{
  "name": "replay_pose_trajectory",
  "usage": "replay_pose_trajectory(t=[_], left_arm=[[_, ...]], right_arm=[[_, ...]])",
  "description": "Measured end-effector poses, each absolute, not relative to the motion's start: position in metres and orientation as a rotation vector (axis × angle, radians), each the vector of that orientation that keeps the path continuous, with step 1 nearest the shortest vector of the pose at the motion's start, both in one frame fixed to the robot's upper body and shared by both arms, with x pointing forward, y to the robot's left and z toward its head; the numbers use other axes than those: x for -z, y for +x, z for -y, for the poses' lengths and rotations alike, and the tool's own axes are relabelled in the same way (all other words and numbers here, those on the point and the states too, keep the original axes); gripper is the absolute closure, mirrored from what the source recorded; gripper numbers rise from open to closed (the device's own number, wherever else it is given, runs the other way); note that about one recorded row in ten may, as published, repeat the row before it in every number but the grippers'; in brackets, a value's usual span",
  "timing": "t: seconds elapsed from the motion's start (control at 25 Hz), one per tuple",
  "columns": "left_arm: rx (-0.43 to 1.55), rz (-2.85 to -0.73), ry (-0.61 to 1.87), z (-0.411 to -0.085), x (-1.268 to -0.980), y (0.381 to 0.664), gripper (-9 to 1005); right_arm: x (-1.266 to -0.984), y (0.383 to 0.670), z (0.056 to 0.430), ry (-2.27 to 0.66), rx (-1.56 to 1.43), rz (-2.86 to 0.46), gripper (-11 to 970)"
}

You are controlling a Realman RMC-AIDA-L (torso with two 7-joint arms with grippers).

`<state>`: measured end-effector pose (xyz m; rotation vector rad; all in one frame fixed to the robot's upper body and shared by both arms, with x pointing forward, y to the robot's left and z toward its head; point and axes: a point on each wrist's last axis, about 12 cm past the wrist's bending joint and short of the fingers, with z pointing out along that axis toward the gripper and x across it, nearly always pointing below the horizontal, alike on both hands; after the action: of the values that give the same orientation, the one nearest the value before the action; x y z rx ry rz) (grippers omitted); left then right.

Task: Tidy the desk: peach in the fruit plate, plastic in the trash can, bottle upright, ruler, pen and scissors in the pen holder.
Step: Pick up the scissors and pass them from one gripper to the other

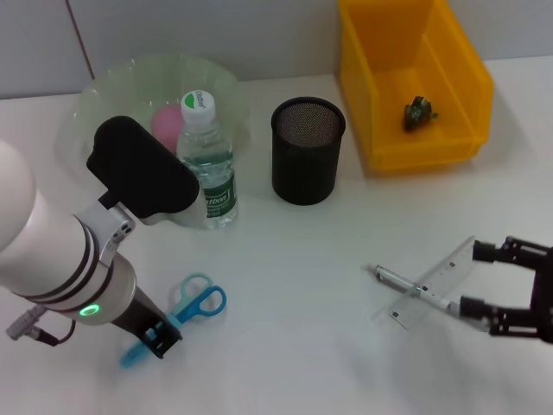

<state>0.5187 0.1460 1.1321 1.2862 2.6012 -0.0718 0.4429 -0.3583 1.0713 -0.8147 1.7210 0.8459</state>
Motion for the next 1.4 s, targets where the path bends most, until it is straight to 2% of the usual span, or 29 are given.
replay_pose_trajectory(t=[0.28, 0.52, 1.0, 1.4], left_arm=[[0.122, -2.525, 1.281, -0.139, -1.144, 0.513, 781], [0.240, -2.349, 1.270, -0.125, -1.161, 0.504, 780], [0.290, -2.181, 1.246, -0.107, -1.165, 0.497, 777], [0.313, -2.100, 1.242, -0.096, -1.167, 0.494, 774]], right_arm=[[-1.074, 0.438, 0.360, -0.554, -0.875, -1.575, 110], [-1.073, 0.428, 0.355, -0.366, -0.929, -1.415, 110], [-1.048, 0.412, 0.322, 0.029, -1.070, -1.269, 111], [-1.033, 0.412, 0.292, 0.152, -1.160, -1.302, 110]])
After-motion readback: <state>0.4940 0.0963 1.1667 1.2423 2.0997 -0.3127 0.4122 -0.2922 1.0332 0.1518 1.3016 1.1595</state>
